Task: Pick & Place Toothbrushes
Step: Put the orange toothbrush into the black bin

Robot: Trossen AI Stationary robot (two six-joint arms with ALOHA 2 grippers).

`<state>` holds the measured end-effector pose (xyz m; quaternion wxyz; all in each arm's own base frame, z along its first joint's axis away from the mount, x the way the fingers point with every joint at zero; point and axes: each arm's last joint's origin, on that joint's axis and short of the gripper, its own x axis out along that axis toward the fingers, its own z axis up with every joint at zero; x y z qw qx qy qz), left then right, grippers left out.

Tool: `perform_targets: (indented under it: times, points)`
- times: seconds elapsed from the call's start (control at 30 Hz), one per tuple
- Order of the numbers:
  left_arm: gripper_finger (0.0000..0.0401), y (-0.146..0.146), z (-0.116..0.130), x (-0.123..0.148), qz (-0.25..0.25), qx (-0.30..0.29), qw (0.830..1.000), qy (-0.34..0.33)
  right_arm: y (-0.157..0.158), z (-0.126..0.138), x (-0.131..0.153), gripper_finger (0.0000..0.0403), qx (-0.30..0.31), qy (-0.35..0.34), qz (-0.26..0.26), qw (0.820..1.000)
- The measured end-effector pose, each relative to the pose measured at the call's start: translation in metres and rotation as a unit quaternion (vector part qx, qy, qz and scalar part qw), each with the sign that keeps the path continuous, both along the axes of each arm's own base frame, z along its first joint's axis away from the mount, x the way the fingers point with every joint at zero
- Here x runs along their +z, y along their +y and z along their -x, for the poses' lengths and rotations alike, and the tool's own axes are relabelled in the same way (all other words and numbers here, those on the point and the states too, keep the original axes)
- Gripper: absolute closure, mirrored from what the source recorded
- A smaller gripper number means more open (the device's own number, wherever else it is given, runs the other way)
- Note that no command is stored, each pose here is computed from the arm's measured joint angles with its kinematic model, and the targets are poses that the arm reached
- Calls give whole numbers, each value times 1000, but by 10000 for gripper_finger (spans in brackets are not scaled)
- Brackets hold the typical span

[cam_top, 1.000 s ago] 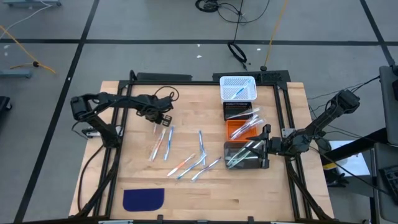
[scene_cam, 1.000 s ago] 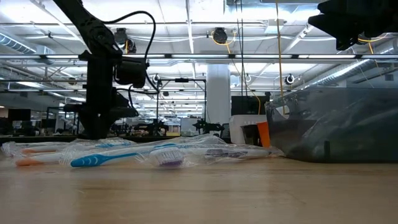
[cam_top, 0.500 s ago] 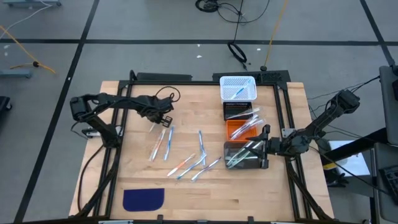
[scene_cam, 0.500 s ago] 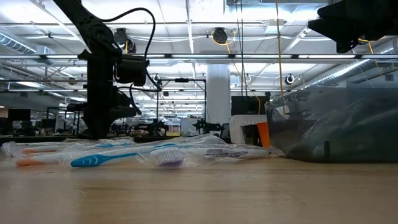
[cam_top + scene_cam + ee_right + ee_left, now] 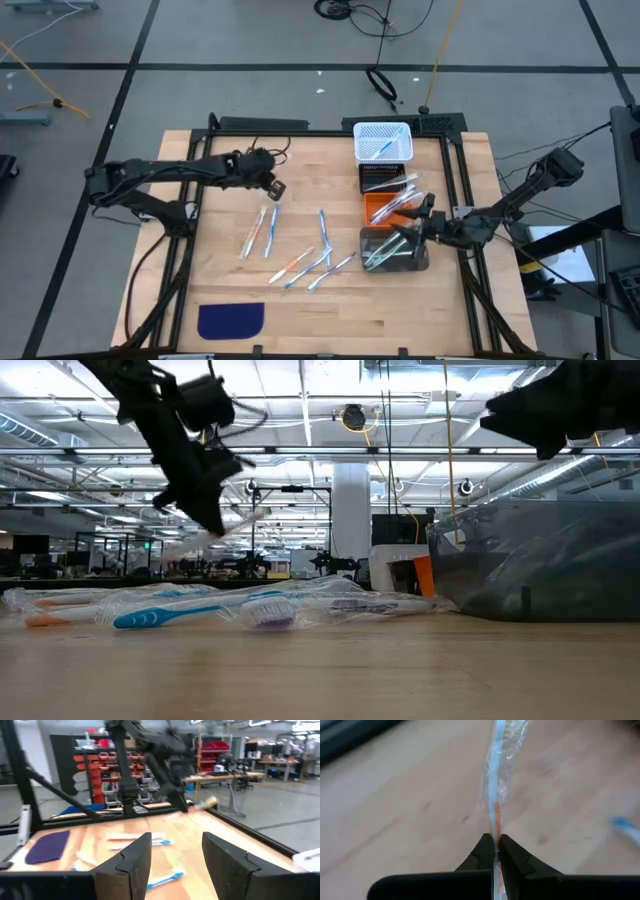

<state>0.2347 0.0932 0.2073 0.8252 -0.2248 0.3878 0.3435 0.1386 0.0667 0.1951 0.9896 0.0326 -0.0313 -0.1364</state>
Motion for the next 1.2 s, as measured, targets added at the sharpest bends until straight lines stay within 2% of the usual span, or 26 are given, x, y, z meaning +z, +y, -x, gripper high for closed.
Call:
perform_targets:
  times: [0.13, 0.27, 0.4, 0.67, 1.0, 1.2]
  points:
    - [398, -9, -10, 15, -35, -70, 995, -62, -8, -4, -2, 236, -26, 2, -13, 1000]
    - [398, -17, -22, 25, -64, -143, 981, -118, -17, -7, -1, 236, -58, -2, -16, 998]
    - [397, -20, -31, 33, -101, -189, 963, -163, -27, -11, -1, 236, -82, -4, -21, 996]
    - [398, -24, -44, 44, -145, -221, 935, -238, -45, -20, -1, 236, -32, -27, -71, 997]
    - [398, -40, -83, 37, -176, -262, 878, -360, -63, -33, 1, 236, 4, -76, -70, 995]
    - [398, -48, -114, 29, -171, -277, 870, -371, -72, -45, 1, 236, -11, -75, -70, 995]
